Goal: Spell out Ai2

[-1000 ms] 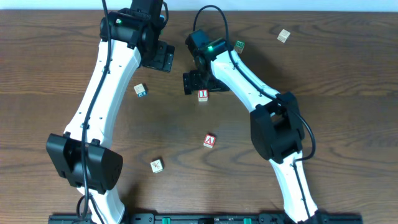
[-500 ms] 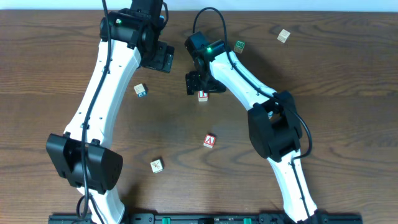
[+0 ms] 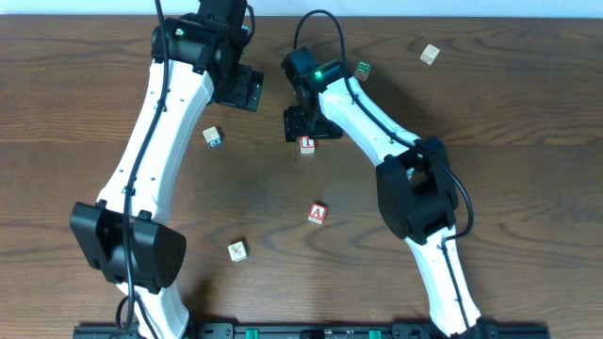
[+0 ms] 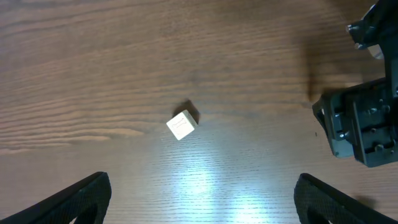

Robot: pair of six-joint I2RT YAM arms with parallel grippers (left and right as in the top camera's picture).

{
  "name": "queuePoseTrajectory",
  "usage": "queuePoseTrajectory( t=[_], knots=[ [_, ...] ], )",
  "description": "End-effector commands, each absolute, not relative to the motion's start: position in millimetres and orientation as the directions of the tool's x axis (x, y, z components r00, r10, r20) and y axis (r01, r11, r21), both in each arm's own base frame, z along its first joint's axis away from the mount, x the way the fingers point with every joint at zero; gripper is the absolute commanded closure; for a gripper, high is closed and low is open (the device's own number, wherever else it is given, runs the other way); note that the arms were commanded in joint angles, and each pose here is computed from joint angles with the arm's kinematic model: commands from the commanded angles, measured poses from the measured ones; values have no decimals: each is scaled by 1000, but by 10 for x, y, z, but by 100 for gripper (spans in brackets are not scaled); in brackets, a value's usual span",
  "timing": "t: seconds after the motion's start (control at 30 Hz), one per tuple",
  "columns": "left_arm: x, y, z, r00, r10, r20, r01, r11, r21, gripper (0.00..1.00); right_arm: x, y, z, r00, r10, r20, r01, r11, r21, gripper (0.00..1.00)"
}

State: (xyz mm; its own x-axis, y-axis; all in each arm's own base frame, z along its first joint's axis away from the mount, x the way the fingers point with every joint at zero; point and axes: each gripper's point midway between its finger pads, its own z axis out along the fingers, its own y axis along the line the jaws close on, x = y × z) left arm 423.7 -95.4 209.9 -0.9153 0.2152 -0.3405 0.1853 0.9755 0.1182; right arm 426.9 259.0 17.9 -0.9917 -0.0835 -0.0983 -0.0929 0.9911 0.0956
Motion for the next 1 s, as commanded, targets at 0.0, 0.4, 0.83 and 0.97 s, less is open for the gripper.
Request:
queuePoseTrajectory(
  t=[0.0, 0.4, 0.83, 0.97],
  knots=[
    [4221, -897, 2179, -910, 212, -355, 172, 975, 140, 5, 4296, 2535, 132, -993, -71, -96, -78, 994, 76, 25],
    [4223, -898, 2180, -910, 212, -356, 172, 975, 140, 5, 4241, 2535, 119, -996, -51, -74, -57, 995, 76, 26],
    [4223, -897, 2179, -910, 212, -356, 172, 975, 140, 5, 4031, 2640, -38, -995, -89, -38, -91, 994, 59, 50],
    [4221, -897, 2179, -910, 212, -355, 172, 975, 140, 5, 4028, 2642, -39, -995, -89, -37, -91, 994, 58, 56]
  ],
)
